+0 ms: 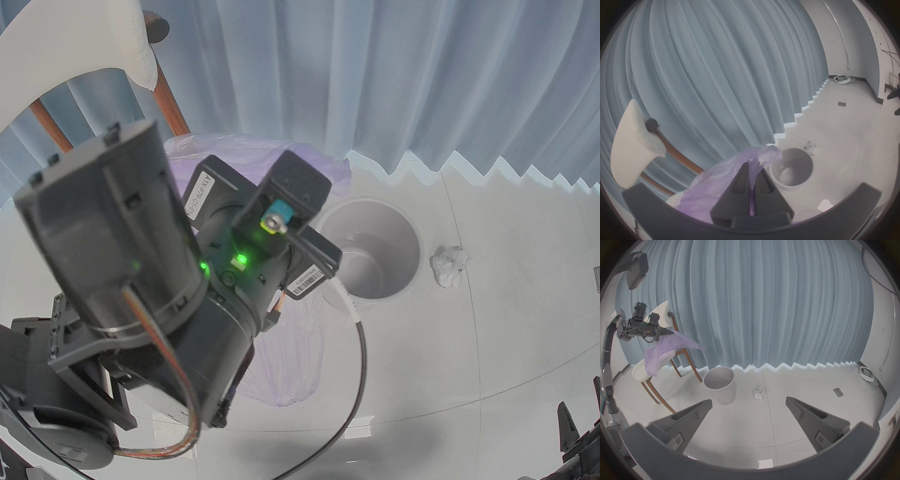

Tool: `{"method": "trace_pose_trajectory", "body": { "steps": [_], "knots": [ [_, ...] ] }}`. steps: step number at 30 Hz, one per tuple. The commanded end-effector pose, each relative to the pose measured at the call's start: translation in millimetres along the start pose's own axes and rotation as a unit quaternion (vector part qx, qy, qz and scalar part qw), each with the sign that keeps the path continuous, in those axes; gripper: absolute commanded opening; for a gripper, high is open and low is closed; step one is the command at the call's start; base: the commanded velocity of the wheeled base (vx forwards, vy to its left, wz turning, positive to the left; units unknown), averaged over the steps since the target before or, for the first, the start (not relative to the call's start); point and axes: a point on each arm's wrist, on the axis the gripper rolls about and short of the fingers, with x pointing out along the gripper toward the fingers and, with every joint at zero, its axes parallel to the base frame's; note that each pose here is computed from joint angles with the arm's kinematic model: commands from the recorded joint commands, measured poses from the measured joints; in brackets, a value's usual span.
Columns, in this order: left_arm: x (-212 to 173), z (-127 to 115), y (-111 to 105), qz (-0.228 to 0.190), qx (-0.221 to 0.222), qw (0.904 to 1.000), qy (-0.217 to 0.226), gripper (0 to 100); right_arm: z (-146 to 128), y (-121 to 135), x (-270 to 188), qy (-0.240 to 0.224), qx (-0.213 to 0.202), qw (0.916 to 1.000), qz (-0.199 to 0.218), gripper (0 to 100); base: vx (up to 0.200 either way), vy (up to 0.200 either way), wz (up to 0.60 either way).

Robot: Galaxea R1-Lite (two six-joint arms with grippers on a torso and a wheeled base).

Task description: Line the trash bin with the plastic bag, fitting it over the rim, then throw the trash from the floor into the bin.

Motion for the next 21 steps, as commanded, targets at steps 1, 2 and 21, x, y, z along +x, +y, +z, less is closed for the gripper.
{"method": "trace_pose_trajectory", "body": {
  "steps": [1, 2, 21],
  "knots": [
    [5.5, -1.0, -0.7, -0.031, -0.03, 0.999, 0.01, 0, -5.3, 0.1, 0.1, 0.001, 0.0, 1.0, 0.0, 100, 0.0, 0.0, 0.0],
    [5.5, -1.0, -0.7, -0.031, -0.03, 0.999, 0.01, 0, -5.3, 0.1, 0.1, 0.001, 0.0, 1.0, 0.0, 100, 0.0, 0.0, 0.0],
    [20.1, 51.9, -41.0, -0.224, -0.21, 0.9502, -0.053, 0, -5.3, 0.0, 0.1, 0.001, 0.0, 1.0, 0.001, 100, 0.0, 0.0, 0.0]
  ]
}}
